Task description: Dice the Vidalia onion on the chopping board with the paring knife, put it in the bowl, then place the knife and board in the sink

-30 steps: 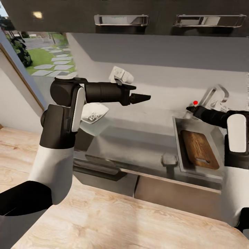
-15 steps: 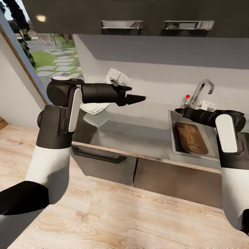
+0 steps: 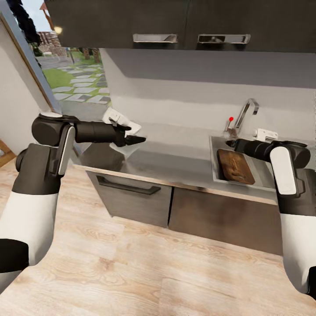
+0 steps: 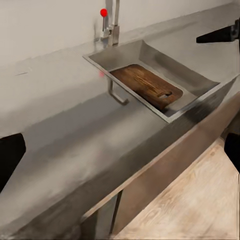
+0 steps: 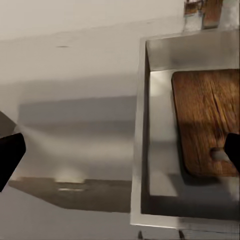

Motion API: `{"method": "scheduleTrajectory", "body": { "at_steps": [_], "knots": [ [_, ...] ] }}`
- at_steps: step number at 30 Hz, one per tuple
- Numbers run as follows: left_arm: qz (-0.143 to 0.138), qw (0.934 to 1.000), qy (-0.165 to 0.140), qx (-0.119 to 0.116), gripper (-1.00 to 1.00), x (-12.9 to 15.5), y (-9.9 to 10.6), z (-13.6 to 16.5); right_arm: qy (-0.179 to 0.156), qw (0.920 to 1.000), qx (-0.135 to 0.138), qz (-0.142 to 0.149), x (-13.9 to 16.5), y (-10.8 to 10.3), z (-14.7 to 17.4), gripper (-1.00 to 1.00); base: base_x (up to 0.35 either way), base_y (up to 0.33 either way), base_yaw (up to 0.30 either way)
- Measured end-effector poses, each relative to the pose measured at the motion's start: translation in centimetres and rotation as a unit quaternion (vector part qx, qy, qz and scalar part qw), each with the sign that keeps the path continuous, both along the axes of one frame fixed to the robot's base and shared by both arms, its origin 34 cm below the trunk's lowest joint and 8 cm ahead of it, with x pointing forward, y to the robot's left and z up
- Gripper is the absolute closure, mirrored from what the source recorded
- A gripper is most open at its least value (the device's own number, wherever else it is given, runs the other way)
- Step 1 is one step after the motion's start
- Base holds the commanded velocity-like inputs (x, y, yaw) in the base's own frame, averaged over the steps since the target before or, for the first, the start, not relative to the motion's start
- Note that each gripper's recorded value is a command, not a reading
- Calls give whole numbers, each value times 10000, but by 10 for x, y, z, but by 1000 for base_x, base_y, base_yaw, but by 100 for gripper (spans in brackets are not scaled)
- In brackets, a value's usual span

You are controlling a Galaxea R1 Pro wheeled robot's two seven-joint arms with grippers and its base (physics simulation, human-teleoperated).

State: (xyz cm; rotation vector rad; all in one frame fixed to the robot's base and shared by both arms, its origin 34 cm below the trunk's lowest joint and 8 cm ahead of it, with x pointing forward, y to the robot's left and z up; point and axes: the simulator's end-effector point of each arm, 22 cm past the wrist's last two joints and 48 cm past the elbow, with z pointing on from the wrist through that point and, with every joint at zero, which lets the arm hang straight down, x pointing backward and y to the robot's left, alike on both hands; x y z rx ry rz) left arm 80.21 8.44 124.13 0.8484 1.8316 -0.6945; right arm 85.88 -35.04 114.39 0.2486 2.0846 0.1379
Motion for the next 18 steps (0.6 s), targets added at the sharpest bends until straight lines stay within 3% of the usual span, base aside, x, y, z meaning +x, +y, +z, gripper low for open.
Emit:
{"method": "scheduleTrajectory", "body": {
  "at_steps": [3, 4, 11, 15, 18],
  "knots": [
    [80, 9998, 165, 45, -100, -2, 7, -17, 69, 9997, -211, -111, -5, -9, -6, -100, -16, 0, 0],
    [176, 9993, 307, 128, -100, -4, 18, -35, 178, 9993, -289, -148, -11, -12, -19, -100, -4, 0, 0],
    [437, 9963, 662, 332, -100, -26, 49, -87, 522, 9979, -333, -164, -35, -13, -60, -100, -1, 0, 0],
    [880, 9921, 823, 342, -100, -36, 75, -118, 764, 9963, -335, -188, -60, -13, -103, -100, 0, 0, 0],
    [1073, 9896, 898, 327, -100, -44, 88, -137, 661, 9969, -323, -280, -71, -15, -119, -100, 0, 0, 0]
  ]
}}
